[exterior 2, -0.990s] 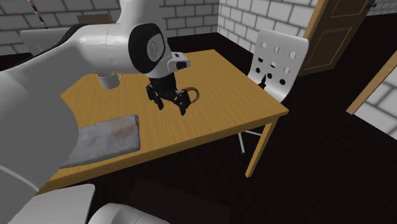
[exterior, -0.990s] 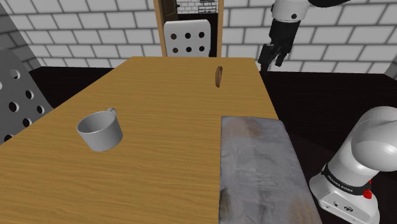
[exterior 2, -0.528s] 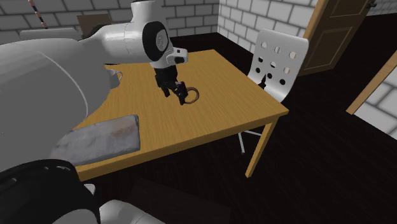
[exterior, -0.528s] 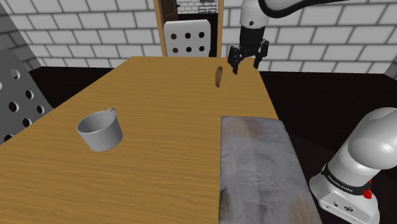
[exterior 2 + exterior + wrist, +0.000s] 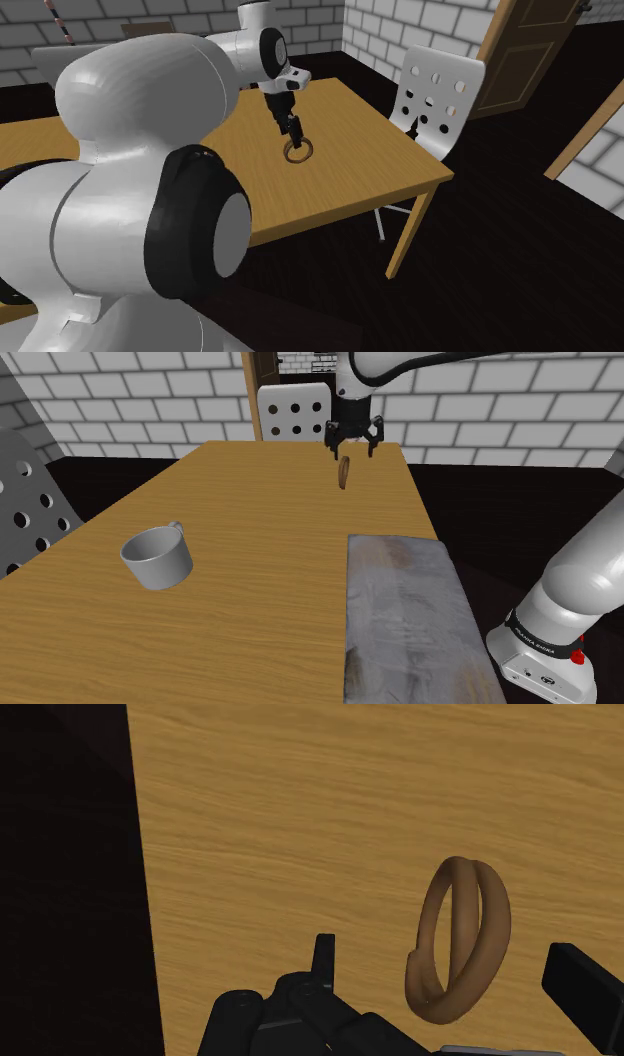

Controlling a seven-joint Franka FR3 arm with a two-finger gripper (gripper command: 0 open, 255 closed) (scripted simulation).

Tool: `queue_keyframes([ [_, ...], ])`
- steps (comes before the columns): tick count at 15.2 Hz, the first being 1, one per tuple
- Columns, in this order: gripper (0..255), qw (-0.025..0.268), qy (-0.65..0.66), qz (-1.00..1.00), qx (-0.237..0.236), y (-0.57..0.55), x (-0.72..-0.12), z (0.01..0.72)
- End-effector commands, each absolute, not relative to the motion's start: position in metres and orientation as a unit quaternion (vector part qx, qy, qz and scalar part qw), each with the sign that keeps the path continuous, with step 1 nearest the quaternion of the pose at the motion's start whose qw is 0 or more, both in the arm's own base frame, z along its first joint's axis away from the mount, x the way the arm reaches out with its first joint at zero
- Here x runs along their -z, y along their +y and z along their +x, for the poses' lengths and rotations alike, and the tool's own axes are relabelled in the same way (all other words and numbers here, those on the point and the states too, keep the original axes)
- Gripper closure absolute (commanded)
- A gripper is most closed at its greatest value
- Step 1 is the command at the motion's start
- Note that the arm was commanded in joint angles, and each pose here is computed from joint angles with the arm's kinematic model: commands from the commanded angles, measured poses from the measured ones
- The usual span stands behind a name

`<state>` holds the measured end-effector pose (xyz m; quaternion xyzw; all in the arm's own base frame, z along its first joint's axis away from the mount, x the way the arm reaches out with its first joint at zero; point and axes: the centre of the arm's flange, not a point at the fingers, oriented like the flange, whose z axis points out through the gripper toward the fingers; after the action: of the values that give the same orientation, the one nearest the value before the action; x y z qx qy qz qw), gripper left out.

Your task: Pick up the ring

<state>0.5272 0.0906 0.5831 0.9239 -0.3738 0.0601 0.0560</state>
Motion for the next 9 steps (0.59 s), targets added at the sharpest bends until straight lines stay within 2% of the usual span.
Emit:
queue_keyframes([
  [1,0,0.058,-0.417,0.905,-0.062,0.087,-0.578,0.554],
  [9,0,0.059,-0.431,0.898,-0.062,0.084,-0.54,0.563],
])
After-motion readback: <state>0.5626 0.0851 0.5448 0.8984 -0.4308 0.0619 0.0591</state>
